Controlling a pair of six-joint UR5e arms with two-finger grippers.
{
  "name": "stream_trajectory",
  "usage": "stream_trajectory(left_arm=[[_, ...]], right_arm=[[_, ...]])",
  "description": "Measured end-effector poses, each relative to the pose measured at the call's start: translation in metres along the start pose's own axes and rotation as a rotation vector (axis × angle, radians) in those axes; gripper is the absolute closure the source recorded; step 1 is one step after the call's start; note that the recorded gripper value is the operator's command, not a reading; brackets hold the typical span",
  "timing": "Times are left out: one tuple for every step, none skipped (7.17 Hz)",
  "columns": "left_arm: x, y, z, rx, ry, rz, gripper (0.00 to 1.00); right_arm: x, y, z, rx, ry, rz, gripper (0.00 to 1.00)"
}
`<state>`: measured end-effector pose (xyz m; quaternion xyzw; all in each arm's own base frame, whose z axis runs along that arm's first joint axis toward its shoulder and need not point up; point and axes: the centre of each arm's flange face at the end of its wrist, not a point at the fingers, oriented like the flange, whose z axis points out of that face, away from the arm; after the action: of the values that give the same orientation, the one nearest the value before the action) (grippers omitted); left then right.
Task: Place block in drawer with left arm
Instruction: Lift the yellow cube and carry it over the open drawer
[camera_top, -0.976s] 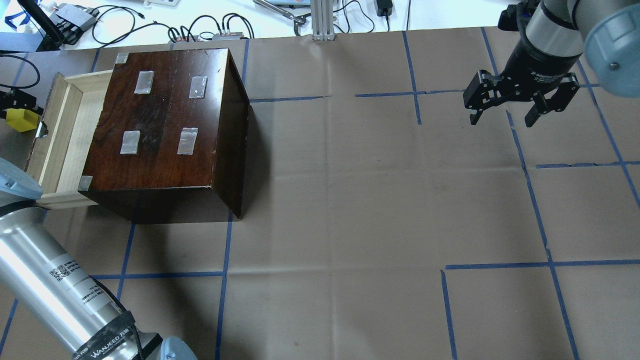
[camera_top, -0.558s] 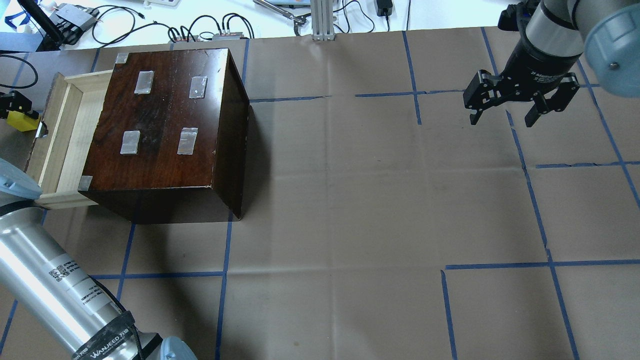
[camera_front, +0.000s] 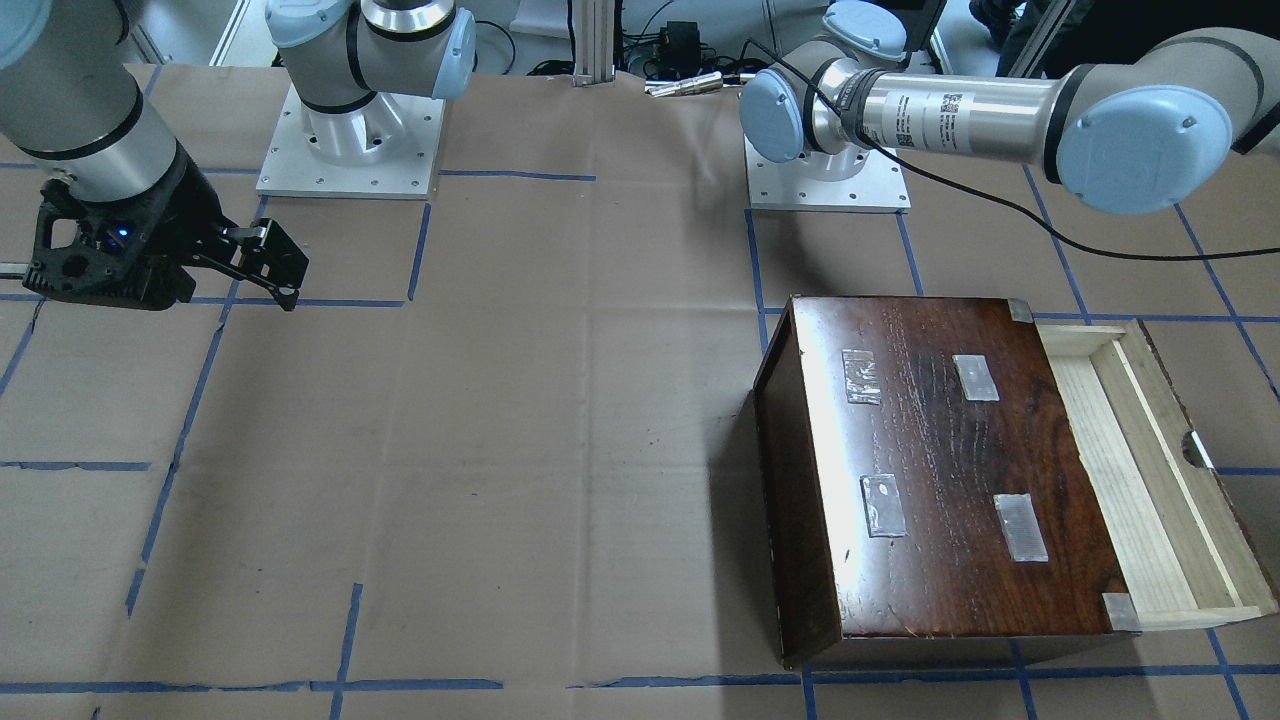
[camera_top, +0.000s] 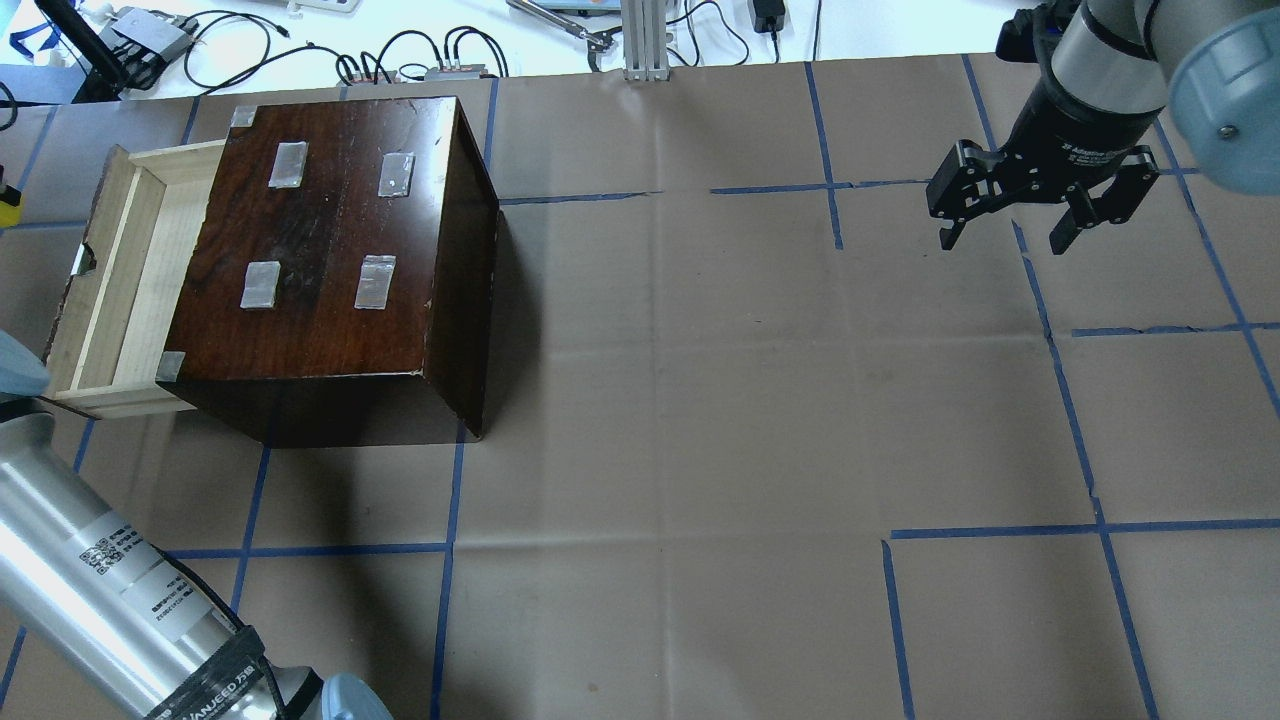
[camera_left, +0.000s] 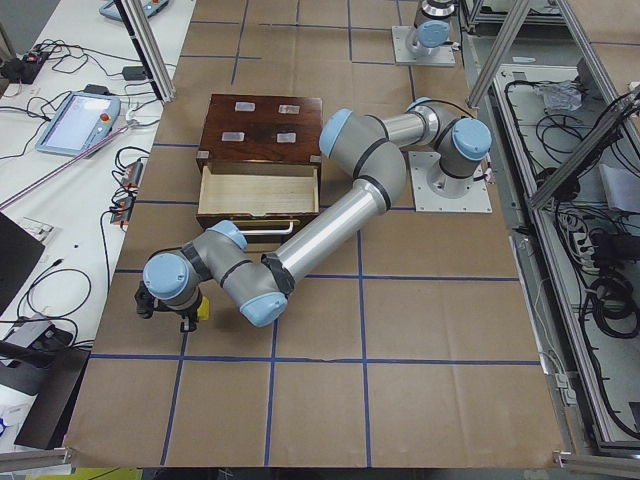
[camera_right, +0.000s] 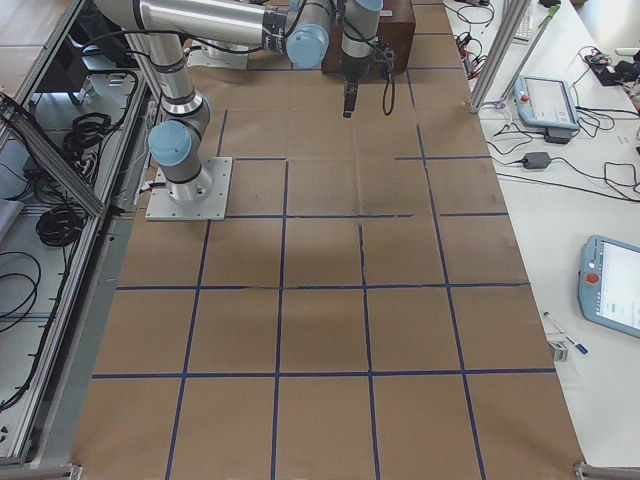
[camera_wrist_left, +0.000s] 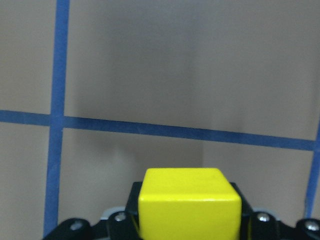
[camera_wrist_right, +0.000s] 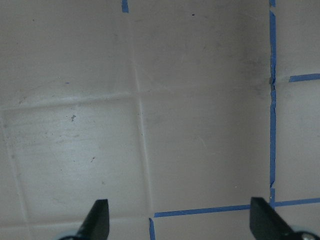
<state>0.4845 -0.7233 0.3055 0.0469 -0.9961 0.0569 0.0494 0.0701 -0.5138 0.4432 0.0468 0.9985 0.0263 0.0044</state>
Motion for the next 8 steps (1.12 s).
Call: stream_trajectory(left_arm=[[0.013, 0.010, -0.033, -0.021, 0.013, 0.006, 0.67], [0.028, 0.023, -0.057, -0.044, 0.029, 0.006, 0.67], [0.044, 0.039, -0.073, -0.065, 0.046, 0.002, 0.67], [0.064, 0.058, -0.084, -0.077, 0.059, -0.004, 0.66], [0.087, 0.080, -0.094, -0.077, 0.059, -0.013, 0.66], [0.110, 0.104, -0.097, -0.069, 0.053, -0.024, 0.65], [0.136, 0.122, -0.095, -0.053, 0.041, -0.030, 0.65], [0.170, 0.132, -0.091, -0.030, 0.025, -0.018, 0.65]], right_arm=[[0.000, 0.000, 0.000, 0.000, 0.000, 0.000, 0.00], [0.000, 0.000, 0.000, -0.001, 0.000, 0.000, 0.00], [0.000, 0.000, 0.000, -0.001, 0.000, 0.000, 0.00], [0.000, 0.000, 0.000, -0.001, 0.000, 0.000, 0.00], [0.000, 0.000, 0.000, -0.001, 0.000, 0.000, 0.00], [0.000, 0.000, 0.000, -0.001, 0.000, 0.000, 0.00], [0.000, 0.000, 0.000, 0.000, 0.000, 0.000, 0.00], [0.000, 0.000, 0.000, -0.001, 0.000, 0.000, 0.00]])
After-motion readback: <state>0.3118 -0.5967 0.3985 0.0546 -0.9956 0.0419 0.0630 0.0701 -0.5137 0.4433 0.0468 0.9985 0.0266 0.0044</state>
